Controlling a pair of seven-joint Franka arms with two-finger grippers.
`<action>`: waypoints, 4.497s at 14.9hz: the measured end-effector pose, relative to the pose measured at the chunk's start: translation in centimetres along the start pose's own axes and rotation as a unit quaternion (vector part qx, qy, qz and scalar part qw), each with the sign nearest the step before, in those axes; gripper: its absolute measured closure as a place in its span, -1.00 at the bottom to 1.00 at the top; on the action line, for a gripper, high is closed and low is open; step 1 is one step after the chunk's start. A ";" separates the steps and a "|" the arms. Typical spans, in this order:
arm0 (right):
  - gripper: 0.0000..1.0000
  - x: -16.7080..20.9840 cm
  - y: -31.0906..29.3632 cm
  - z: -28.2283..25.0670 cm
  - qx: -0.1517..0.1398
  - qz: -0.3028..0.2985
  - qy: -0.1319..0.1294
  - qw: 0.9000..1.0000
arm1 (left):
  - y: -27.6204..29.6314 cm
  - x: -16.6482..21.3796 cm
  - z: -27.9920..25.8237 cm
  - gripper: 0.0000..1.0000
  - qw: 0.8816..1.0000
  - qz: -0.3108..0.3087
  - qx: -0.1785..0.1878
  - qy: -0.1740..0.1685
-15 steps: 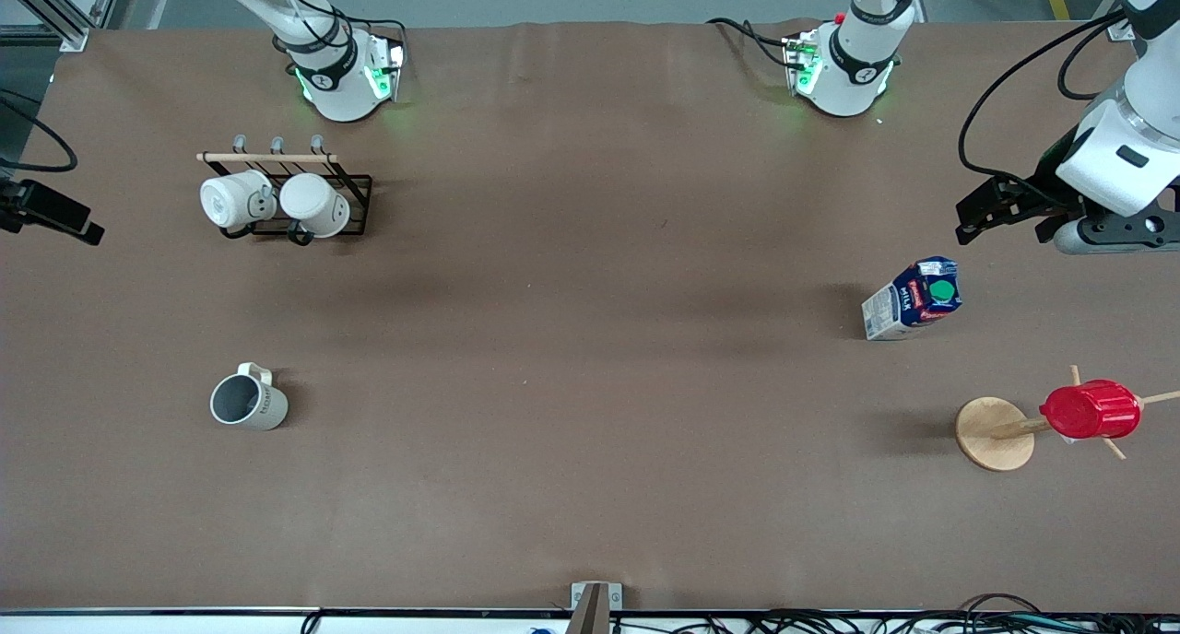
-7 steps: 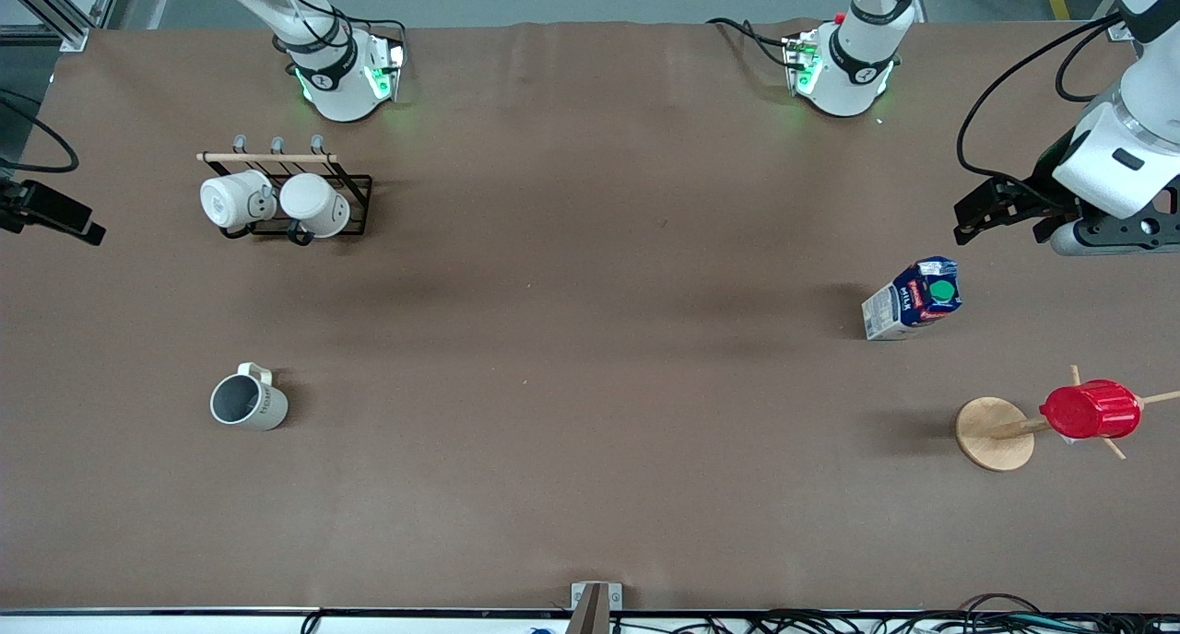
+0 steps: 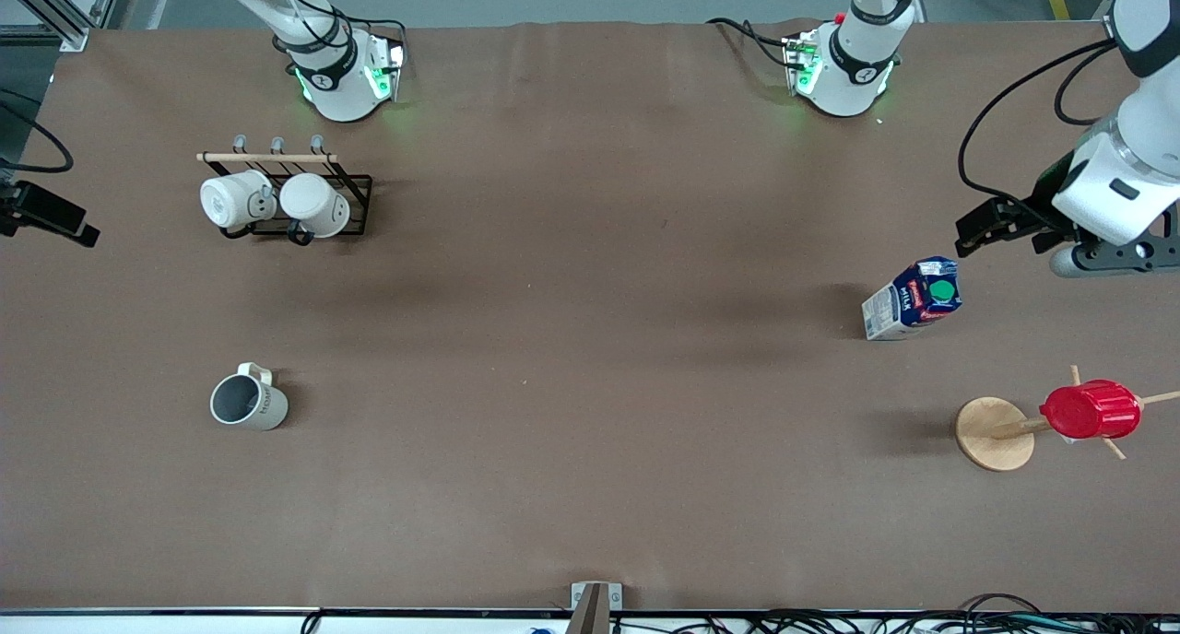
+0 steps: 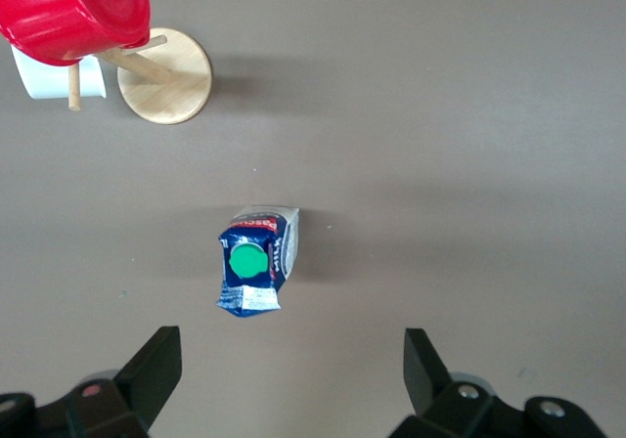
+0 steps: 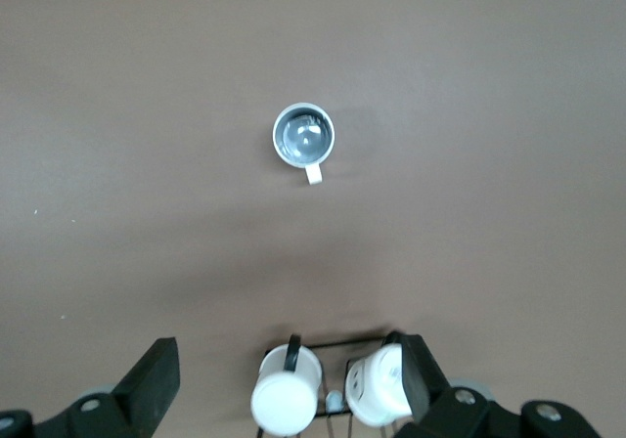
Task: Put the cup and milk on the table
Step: 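Grasp the milk carton with the left gripper while the right gripper grasps the mug, then lift the white mug with the right gripper toward the table middle, then set the mug upright with the right gripper while the left gripper carries milk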
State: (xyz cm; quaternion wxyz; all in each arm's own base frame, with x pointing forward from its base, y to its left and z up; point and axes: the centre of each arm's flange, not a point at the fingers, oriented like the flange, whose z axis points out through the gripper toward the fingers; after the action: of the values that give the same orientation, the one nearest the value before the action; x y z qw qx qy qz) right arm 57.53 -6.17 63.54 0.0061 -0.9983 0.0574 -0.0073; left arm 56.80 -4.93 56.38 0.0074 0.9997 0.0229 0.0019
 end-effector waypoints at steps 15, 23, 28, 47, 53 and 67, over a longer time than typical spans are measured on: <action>-1.00 11.0 3.0 33.4 -0.016 -0.134 0.034 0.990 | -5.4 -0.5 15.5 -0.92 0.999 -0.031 0.011 0.003; -0.96 9.6 3.0 38.5 -0.015 -0.148 0.022 0.989 | -5.4 -1.2 18.8 -0.91 1.000 -0.023 0.010 0.010; -0.59 9.2 2.7 39.9 -0.013 -0.151 0.010 0.988 | -5.3 -1.0 21.2 -0.90 1.000 -0.022 0.008 0.009; 0.91 9.4 -18.3 25.9 0.032 0.088 -0.076 0.993 | -5.3 -0.9 22.2 0.06 1.000 0.008 0.009 0.007; 0.91 2.1 -37.1 26.7 0.020 0.161 -0.052 0.985 | -4.1 2.0 17.5 0.06 0.998 0.018 0.006 0.057; 0.91 -8.9 -54.2 37.6 0.039 0.176 -0.002 0.984 | 18.3 7.5 14.9 0.10 0.993 0.102 -0.021 0.060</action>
State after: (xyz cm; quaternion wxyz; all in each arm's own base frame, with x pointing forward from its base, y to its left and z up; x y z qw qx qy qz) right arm 55.50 49.14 26.56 0.0459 -0.9716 0.2321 -0.0068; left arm 65.23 -23.13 41.75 0.0269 0.9945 -0.0789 0.0636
